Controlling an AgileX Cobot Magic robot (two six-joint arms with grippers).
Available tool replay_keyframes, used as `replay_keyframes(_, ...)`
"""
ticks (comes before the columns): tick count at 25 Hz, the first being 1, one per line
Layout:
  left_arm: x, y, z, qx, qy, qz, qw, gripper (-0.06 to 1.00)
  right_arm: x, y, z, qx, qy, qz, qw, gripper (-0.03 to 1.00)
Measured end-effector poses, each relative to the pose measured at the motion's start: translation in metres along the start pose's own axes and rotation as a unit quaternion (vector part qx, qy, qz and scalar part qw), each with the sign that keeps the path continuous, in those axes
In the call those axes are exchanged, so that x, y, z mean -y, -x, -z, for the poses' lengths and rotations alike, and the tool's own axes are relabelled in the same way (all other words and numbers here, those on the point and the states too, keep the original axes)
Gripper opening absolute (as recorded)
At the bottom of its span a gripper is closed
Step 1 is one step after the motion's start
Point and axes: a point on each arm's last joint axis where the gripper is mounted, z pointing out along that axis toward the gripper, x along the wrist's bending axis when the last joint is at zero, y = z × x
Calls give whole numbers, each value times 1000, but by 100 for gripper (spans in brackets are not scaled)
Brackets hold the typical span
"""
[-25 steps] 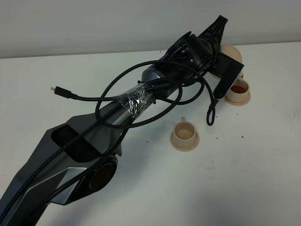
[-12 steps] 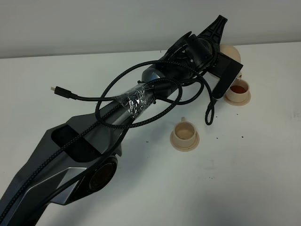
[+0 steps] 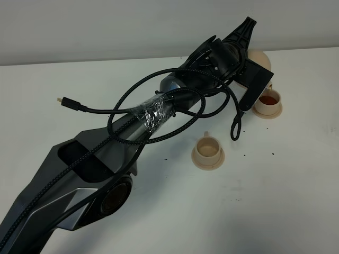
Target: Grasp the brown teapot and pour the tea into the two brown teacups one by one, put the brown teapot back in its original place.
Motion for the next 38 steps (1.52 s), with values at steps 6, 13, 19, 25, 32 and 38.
replay_keyframes(6, -4, -2, 2, -7, -1, -9, 1000, 12, 0, 0, 0, 0, 0, 0, 1000, 24)
replay_keyframes(13, -4, -2, 2, -8, -3, -11, 1000, 12, 0, 0, 0, 0, 0, 0, 1000, 24)
replay_keyframes(19, -4, -2, 2, -8, -3, -11, 1000, 12, 0, 0, 0, 0, 0, 0, 1000, 24)
replay_keyframes(25, -4, -2, 2, -8, -3, -11, 1000, 12, 0, 0, 0, 0, 0, 0, 1000, 24)
replay_keyframes(32, -4, -2, 2, -8, -3, -11, 1000, 12, 0, 0, 0, 0, 0, 0, 1000, 24)
replay_keyframes(38, -4, -2, 2, -8, -3, -11, 1000, 12, 0, 0, 0, 0, 0, 0, 1000, 24)
